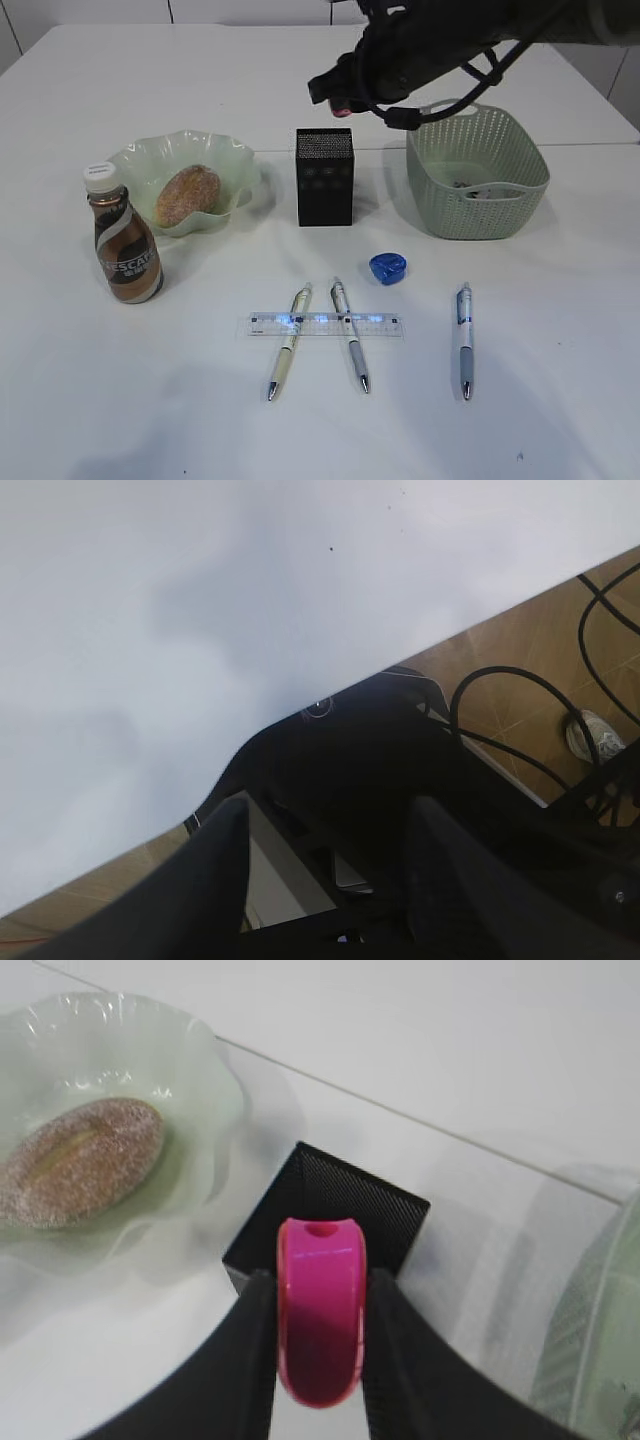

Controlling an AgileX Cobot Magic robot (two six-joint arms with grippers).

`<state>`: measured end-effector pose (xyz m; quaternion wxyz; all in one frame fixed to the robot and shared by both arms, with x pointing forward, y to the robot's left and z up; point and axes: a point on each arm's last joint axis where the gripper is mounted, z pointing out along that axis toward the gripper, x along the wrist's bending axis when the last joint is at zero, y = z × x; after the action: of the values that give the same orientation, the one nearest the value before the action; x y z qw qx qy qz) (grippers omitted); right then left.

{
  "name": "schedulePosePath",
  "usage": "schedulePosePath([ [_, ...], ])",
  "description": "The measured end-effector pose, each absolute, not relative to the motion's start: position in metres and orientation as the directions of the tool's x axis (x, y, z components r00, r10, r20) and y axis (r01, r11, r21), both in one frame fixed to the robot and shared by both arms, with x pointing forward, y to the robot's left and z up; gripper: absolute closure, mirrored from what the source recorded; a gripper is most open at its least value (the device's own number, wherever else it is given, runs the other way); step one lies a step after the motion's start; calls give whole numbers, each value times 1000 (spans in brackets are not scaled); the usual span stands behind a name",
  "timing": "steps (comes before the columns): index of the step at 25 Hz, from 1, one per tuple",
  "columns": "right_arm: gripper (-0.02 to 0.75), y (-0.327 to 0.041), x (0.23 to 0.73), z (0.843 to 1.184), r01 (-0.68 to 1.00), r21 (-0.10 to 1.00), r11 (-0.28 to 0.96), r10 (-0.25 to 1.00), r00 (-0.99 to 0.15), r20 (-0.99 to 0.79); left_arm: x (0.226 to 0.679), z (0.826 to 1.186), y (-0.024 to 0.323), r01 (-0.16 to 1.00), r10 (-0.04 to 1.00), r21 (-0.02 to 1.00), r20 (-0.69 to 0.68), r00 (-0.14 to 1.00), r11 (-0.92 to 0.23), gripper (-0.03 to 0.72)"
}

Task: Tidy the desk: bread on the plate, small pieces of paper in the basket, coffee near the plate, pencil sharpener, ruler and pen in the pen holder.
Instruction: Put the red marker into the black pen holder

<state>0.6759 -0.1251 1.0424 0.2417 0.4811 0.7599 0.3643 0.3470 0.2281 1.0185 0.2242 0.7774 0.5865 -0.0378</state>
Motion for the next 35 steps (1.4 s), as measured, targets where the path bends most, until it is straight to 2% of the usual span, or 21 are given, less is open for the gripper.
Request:
schedulePosePath([
  [13,539,-109,696,1013,492,835,247,907,-420,-21,347,1019,228,929,895,304,-322,309,-212,333],
  [22,539,-106,704,987,503,827,251,909,-416,-22,347,1019,228,929,895,304,-322,309,-212,344],
  [27,539,-104,711,961,499,830,248,912,-410,-25,347,1019,228,929,895,304,-322,309,-212,345],
  [35,539,-103,715,966,438,871,224,915,-402,-33,348,1019,228,928,895,310,-322,309,-209,347],
])
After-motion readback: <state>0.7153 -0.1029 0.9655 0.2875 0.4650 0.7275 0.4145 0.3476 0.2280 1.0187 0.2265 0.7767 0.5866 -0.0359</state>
